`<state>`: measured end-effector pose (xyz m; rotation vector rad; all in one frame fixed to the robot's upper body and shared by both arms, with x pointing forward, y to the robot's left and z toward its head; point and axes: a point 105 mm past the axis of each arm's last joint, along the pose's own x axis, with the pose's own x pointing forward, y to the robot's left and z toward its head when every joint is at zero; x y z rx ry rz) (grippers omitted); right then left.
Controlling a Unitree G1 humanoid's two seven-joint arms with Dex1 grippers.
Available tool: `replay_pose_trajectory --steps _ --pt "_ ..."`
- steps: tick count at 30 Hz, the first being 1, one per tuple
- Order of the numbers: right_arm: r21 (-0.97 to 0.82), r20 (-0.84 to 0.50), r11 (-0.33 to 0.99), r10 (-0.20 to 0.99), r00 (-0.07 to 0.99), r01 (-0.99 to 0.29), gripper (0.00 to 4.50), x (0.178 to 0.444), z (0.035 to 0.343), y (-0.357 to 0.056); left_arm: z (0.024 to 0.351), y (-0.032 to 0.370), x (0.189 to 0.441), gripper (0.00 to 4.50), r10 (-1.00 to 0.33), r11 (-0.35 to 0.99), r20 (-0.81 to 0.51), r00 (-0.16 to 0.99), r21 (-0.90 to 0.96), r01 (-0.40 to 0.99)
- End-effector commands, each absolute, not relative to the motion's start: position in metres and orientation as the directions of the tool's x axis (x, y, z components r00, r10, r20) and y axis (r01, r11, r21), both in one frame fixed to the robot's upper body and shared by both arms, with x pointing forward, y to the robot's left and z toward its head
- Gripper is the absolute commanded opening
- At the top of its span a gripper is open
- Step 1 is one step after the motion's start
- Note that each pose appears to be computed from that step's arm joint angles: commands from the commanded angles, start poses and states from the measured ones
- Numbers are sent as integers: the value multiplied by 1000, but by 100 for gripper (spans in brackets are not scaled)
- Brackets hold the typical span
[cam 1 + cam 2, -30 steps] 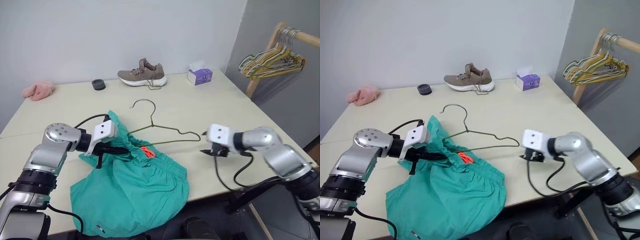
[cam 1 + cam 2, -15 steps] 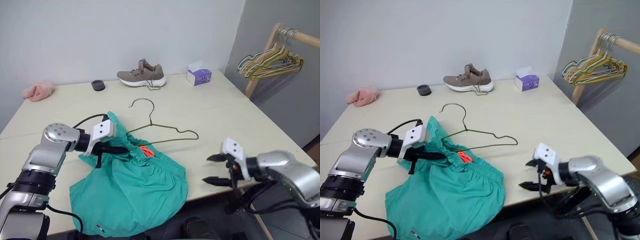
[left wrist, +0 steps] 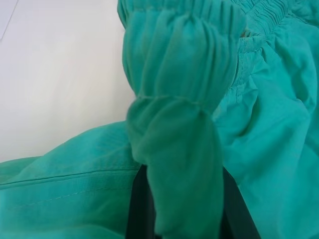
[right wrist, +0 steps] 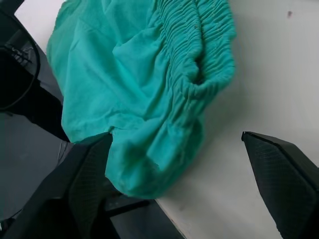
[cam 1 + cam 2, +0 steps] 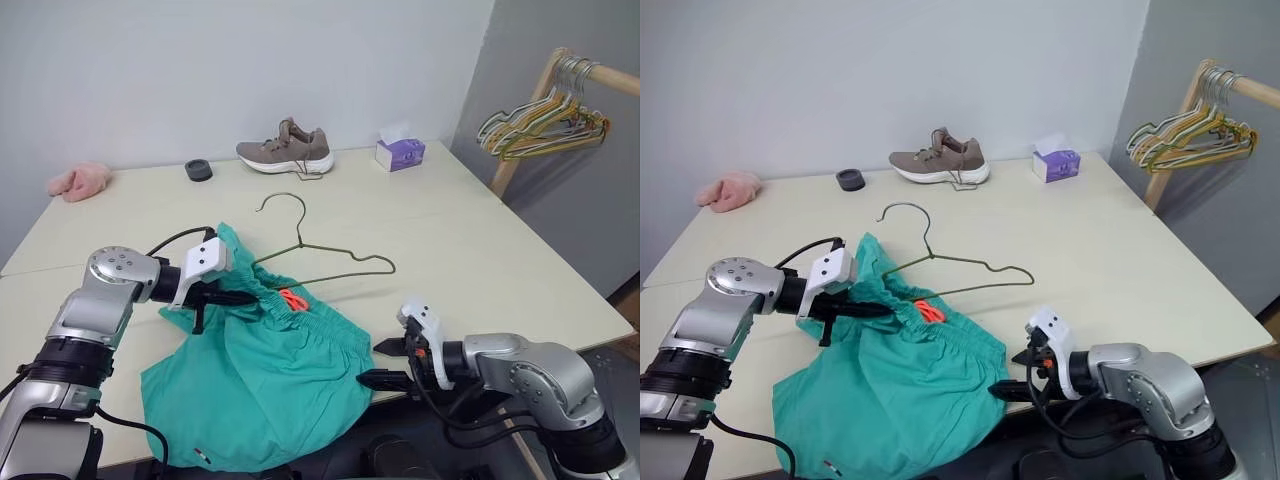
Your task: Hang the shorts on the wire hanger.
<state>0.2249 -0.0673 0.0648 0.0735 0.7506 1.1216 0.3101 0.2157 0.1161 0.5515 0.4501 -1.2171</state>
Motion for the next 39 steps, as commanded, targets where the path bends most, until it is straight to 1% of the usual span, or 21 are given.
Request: replay_pose_trajectory --steps 1,6,7,9,10,15,19,21,26,30,33,35,38,39 --pt "348 -520 491 810 271 -799 319 235 66 -64 130 215 315 0 -757 254 -565 328 209 944" --pt "263 -532 521 780 329 -812 137 243 61 -64 129 217 315 0 -756 277 -553 350 214 937" --pt "254 -527 522 780 336 -814 109 243 61 -64 130 217 315 0 -757 283 -548 356 217 934" --pt "218 -525 534 770 363 -817 30 248 63 -65 131 217 316 0 -760 295 -536 368 220 930" --pt "198 -522 546 762 384 -814 5 253 64 -67 132 216 317 0 -763 303 -527 373 218 928" --pt "152 -490 630 717 496 -761 5 278 74 -84 141 214 313 0 -799 338 -470 375 164 927" --pt "108 -481 681 674 561 -725 5 291 80 -100 155 212 305 0 -840 364 -404 361 73 929" --pt "81 -481 705 646 592 -704 5 299 82 -111 158 214 297 0 -849 354 -407 337 36 935" --pt "31 -477 747 595 647 -664 5 318 92 -136 156 228 282 0 -820 312 -501 275 10 950" --pt "13 -474 757 580 663 -653 5 323 96 -144 153 234 276 0 -796 284 -556 239 6 959" --pt "14 -469 755 584 663 -655 5 323 97 -144 154 236 277 0 -790 288 -561 246 15 958" --pt "34 -463 735 612 641 -677 5 318 99 -138 157 235 285 0 -796 315 -535 283 33 948" --pt "85 -457 663 689 562 -744 5 304 99 -124 158 233 290 0 -796 327 -524 304 50 944" --pt "96 -453 649 703 548 -754 21 300 100 -120 158 232 291 0 -796 329 -522 307 53 943"
